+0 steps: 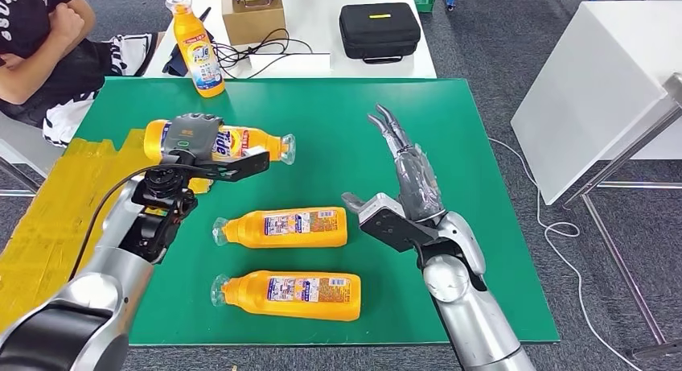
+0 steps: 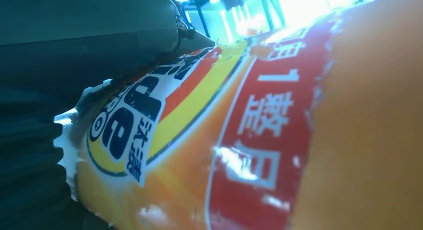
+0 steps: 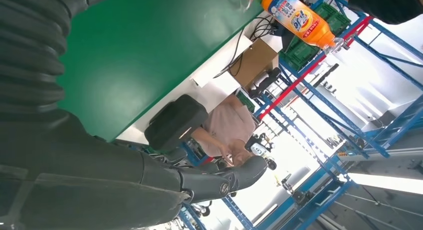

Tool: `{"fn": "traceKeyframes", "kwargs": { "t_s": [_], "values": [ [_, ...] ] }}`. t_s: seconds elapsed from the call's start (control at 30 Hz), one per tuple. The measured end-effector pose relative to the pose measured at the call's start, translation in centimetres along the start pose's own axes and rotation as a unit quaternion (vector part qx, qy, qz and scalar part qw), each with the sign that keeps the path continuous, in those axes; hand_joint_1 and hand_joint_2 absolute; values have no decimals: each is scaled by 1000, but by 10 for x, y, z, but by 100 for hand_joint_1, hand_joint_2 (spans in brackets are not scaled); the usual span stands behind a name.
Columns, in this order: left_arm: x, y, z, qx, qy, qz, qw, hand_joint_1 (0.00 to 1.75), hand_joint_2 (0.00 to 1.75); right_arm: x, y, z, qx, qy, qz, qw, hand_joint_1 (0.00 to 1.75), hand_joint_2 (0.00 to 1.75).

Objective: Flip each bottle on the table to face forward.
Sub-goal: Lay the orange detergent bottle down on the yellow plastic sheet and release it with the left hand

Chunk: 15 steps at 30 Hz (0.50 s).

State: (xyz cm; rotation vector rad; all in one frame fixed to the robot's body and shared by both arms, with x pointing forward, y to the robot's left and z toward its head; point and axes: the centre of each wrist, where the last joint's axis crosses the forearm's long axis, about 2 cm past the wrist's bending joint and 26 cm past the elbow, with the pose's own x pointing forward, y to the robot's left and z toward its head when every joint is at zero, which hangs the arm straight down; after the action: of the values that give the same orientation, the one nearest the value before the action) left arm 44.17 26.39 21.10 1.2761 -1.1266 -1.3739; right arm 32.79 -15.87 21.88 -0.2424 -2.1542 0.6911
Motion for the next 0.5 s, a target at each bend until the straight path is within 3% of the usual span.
{"fn": "traceKeyframes", "kwargs": {
  "t_s": [0.37, 0.5],
  "values": [
    [-22, -24, -9, -90, 23, -20, 995, 175, 175, -1, 1, 1, 1, 3, -3, 1000, 0, 175],
    [-35, -33, -10, -121, 57, -22, 991, 175, 175, -2, 2, 2, 3, 9, -4, 1000, 0, 175]
  ]
}}
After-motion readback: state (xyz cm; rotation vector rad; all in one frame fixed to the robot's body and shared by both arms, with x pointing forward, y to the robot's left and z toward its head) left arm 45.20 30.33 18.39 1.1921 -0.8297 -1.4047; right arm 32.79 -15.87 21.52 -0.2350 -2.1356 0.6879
